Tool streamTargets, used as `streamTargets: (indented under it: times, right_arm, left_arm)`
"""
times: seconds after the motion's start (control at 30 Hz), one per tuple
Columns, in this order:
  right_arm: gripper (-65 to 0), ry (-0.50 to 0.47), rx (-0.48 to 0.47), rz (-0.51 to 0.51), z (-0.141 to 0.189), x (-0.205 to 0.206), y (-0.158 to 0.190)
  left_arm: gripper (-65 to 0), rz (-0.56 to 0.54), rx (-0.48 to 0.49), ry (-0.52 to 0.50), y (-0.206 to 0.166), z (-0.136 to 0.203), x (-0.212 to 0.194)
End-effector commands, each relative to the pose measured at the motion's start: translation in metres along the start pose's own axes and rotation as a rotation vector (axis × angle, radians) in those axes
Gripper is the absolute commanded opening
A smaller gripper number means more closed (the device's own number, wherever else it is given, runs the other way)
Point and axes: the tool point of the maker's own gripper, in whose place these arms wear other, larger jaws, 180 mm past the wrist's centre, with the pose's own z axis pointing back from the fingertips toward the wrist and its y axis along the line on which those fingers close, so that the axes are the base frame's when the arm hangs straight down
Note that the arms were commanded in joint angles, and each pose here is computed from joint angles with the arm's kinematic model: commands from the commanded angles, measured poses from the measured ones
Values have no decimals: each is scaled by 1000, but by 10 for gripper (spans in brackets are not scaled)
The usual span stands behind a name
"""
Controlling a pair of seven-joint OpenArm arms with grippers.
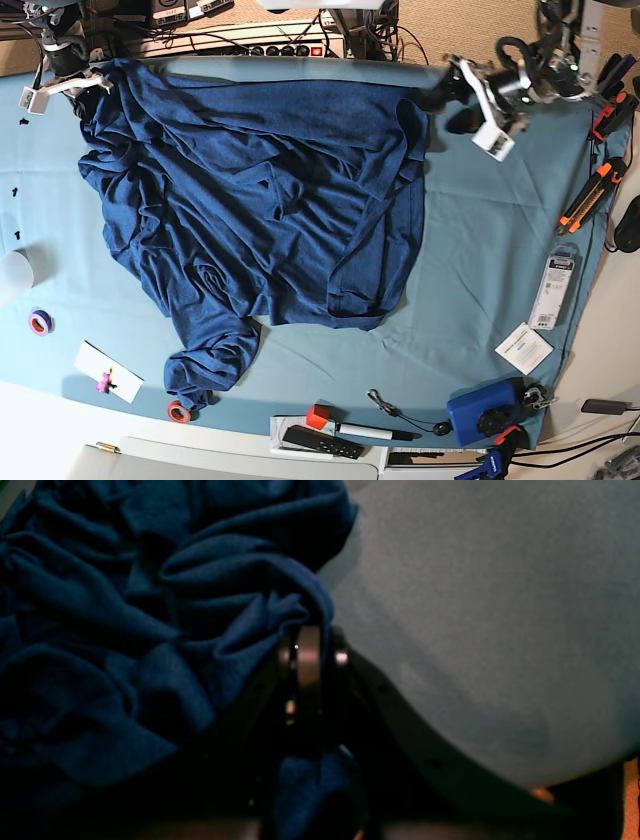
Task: Layout the t-shirt on the table in an organized manner, then fold the t-shirt properly
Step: 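Pull both held corners apart to stretch the shirt's collar edge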
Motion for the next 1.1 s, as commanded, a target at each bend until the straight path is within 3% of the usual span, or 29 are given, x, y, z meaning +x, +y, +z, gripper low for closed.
streamTargets:
  times: [0.0, 0.2, 0.4, 0.6, 0.8, 1.07]
  right_arm:
    - [-650, -36, 11, 12, 3, 11, 1]
    - [-650, -36, 11, 12, 3, 11, 1]
    - [-650, -36, 12, 12, 3, 11, 1]
    - [-650, -37, 11, 12, 3, 12, 1]
    - [-650, -53, 31, -13, 3, 14, 5]
    - [-650, -62, 110, 27, 4, 16, 19]
  left_arm:
    - [-256, -13, -21, -18, -5, 1, 6]
    - [-235, -28, -122, 33, -39, -17, -9]
    - [-242, -70, 36, 67, -18, -35, -6]
    - [-376, -94, 120, 69, -1, -34, -1]
    - [-650, -104, 135, 98, 3, -32, -6]
    - [-650, -111, 135, 185, 5, -28, -22]
